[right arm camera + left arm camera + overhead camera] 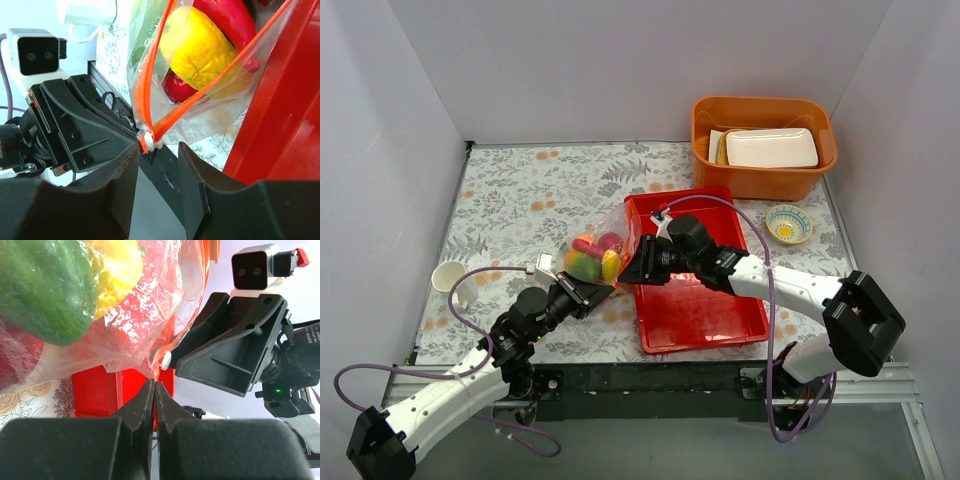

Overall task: Place the food in the zip-top bag and seal the zipper
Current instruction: Zip the zipper food storage bag at the center of the board.

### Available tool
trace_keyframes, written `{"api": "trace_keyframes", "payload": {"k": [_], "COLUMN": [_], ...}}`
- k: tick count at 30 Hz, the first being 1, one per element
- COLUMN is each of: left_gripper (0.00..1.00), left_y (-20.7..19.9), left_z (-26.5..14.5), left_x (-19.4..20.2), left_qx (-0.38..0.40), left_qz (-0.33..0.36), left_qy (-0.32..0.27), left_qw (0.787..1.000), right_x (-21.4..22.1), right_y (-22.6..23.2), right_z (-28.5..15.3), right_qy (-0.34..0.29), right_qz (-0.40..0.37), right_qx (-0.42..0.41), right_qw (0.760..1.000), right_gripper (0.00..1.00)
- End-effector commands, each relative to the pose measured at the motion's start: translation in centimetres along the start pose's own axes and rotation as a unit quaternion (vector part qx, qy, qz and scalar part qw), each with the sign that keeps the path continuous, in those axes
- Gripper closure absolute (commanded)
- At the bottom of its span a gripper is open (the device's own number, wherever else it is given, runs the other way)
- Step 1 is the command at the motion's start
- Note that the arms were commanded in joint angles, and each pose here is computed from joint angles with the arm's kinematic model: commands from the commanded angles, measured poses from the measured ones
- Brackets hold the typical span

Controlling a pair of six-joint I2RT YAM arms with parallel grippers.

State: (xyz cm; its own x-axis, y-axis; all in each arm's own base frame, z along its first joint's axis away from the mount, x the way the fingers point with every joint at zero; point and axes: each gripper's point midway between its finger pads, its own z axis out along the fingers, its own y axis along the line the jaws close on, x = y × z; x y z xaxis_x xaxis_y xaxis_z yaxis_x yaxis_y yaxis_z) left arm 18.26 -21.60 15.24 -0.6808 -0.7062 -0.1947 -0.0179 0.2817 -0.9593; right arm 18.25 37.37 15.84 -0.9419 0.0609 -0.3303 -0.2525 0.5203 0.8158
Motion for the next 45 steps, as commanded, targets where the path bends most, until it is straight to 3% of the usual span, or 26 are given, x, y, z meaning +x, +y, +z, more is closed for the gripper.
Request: {"api": "trace_keyframes", "payload": {"k": [1, 25, 34, 45], "left_gripper": [1.0, 1.0, 1.0, 1.0], "left_y": [-1.0, -1.5, -1.4, -1.4], "left_z": [-0.1, -0.1, -0.1, -0.1], "left_x": [-0.4, 0.1, 0.1, 0.0], "left_qx": [0.012, 0.02, 0.021, 0.019], "left_qz": [0.001, 0.002, 0.0, 0.0], "left_qy": [-0.006, 0.008, 0.007, 0.005], "left_qw": [1.0, 1.0, 1.0, 1.0], "right_x": [-1.0, -0.5, -0.2, 0.2], "right_y": [1.0, 1.5, 2.3, 2.3], "right_z": [-0.9, 0.2, 0.1, 0.2], "right_qy": [-0.026, -0.004, 0.005, 0.016], "right_qz": [-0.015, -0.013, -0.014, -0.013], "right_qx": [-0.008, -0.041, -0.06, -0.064], "right_qw": [1.0, 0.999, 0.998, 0.998], "right_gripper": [0.55, 0.57, 0.67, 0.7]}}
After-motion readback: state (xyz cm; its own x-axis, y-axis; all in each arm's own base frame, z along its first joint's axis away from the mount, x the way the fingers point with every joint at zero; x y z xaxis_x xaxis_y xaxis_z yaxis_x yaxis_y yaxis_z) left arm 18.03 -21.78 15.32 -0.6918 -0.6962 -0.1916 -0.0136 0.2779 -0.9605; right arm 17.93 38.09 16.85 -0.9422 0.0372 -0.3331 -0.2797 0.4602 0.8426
